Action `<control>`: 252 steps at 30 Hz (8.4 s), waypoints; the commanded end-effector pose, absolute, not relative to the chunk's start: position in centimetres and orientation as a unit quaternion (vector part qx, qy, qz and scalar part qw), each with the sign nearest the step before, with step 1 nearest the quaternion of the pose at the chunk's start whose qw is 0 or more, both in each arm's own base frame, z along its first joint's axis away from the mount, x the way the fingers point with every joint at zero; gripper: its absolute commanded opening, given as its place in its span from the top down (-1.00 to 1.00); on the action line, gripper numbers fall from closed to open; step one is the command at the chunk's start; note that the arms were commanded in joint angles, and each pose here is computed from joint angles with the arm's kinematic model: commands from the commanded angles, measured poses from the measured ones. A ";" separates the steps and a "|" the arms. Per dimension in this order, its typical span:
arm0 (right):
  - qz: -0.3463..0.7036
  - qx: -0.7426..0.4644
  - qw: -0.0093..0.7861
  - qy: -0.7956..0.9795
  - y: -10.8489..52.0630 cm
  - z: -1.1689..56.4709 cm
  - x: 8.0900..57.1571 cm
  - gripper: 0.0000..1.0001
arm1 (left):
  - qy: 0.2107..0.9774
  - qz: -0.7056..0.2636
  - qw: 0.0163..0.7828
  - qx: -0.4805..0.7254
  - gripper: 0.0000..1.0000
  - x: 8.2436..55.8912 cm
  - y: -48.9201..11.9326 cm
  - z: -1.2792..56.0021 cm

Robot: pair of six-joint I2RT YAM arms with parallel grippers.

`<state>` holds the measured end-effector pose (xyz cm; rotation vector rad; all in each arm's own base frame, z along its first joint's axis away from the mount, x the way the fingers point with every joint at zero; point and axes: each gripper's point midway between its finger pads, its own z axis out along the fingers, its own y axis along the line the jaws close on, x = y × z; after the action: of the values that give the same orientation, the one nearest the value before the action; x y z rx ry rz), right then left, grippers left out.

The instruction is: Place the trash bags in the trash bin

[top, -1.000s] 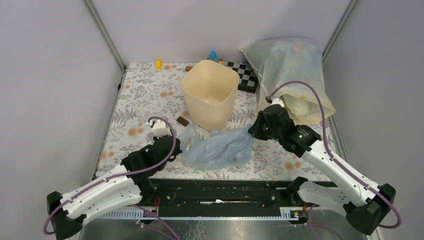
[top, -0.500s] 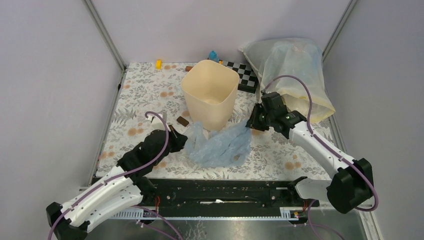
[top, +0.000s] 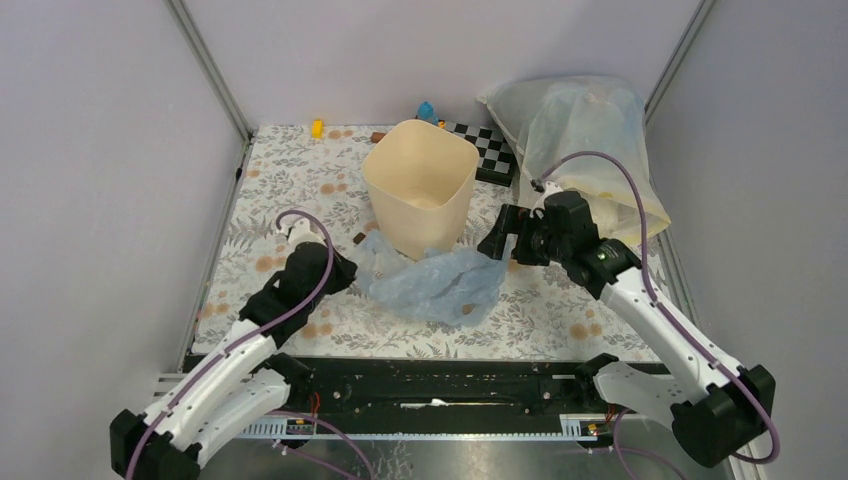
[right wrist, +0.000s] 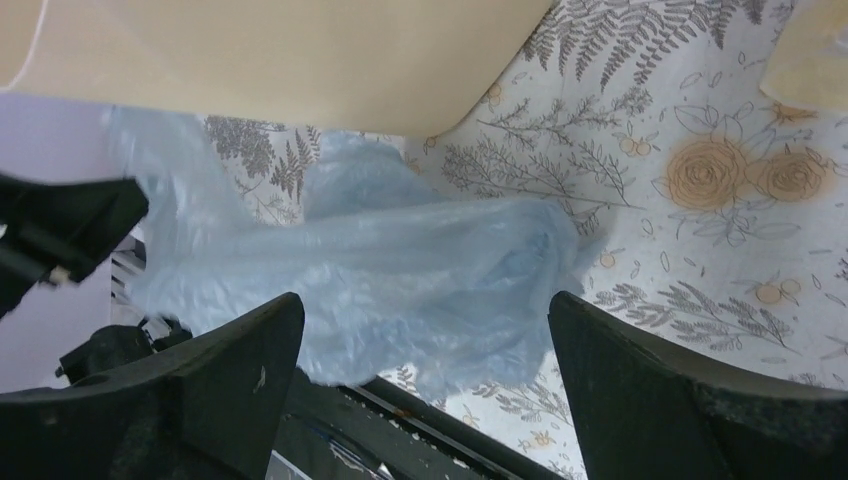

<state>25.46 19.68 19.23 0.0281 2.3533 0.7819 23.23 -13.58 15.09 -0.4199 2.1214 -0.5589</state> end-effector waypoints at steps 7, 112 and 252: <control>0.285 0.004 0.337 0.897 17.2 18.7 21.9 -0.99 | 0.862 -0.283 0.347 -0.239 1.00 25.3 -12.6 8.8; 0.461 0.018 0.279 0.842 27.6 24.2 19.8 1.00 | 0.765 -0.302 0.523 0.225 -0.54 18.5 -32.6 25.5; 0.163 -0.012 0.549 0.820 15.0 18.0 25.3 0.98 | 0.730 -0.302 0.606 -0.096 1.00 21.0 -12.3 29.5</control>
<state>24.54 16.49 17.40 -0.0134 1.9401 0.5008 20.62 -9.18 26.33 -0.3671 1.7675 -0.5511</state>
